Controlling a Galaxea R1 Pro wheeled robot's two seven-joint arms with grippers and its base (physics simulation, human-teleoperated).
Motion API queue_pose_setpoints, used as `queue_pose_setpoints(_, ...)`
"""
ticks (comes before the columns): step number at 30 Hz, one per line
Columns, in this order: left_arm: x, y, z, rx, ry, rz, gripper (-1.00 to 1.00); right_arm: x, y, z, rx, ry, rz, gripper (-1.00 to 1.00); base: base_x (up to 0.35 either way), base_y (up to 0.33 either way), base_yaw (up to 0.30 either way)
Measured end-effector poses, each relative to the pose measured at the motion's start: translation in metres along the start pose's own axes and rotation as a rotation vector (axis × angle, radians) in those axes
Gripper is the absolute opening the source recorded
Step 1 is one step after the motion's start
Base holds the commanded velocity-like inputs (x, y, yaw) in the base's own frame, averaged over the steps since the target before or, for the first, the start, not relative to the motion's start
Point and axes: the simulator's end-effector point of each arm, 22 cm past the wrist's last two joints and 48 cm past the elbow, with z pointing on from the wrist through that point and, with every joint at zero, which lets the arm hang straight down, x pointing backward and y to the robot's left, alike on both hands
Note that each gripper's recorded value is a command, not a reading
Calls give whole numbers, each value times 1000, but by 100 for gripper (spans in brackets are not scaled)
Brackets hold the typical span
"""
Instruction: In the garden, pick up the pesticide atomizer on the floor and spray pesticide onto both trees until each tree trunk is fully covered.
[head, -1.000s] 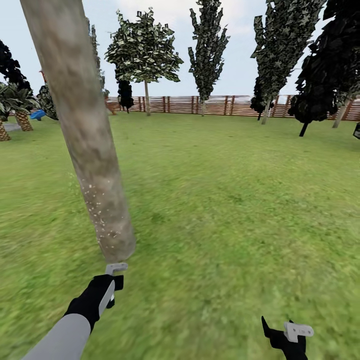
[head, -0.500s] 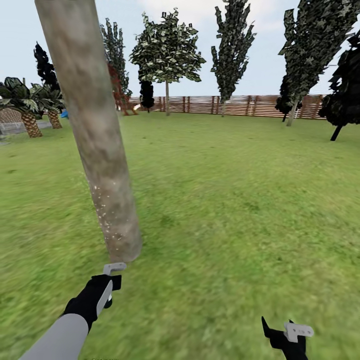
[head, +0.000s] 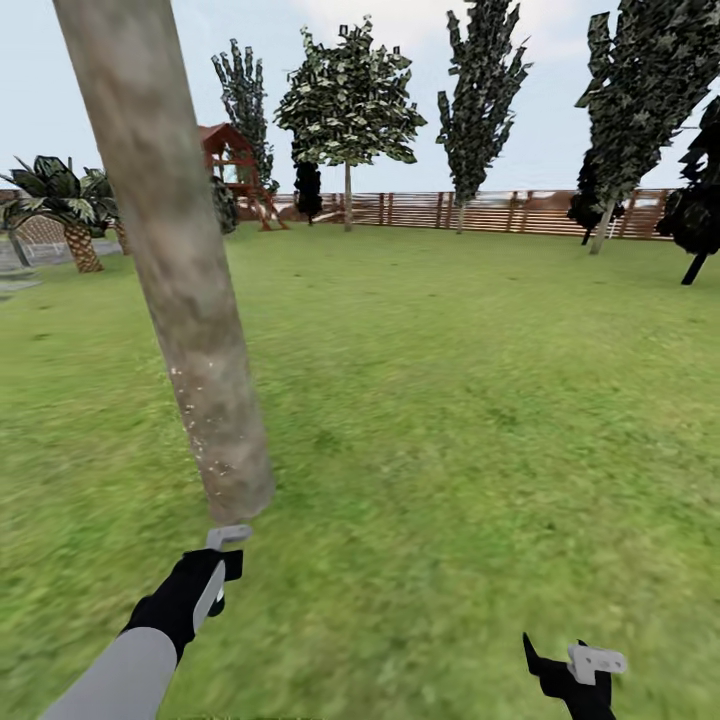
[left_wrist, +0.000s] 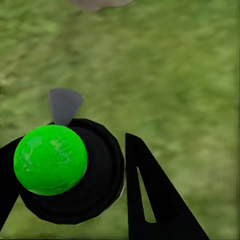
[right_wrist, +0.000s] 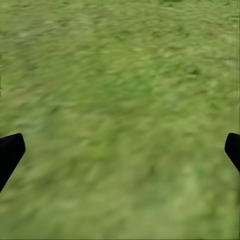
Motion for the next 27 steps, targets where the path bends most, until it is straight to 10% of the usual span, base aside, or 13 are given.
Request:
queue_pose_setpoints(13, 0, 2, 0, -2, 1, -3, -100, 0, 0, 0, 0, 0, 0, 100, 70, -263, 267)
queue_pose_setpoints(27, 0, 2, 0, -1, 2, -4, -100, -1, -1, 0, 1, -1, -1, 100, 231, -203, 15)
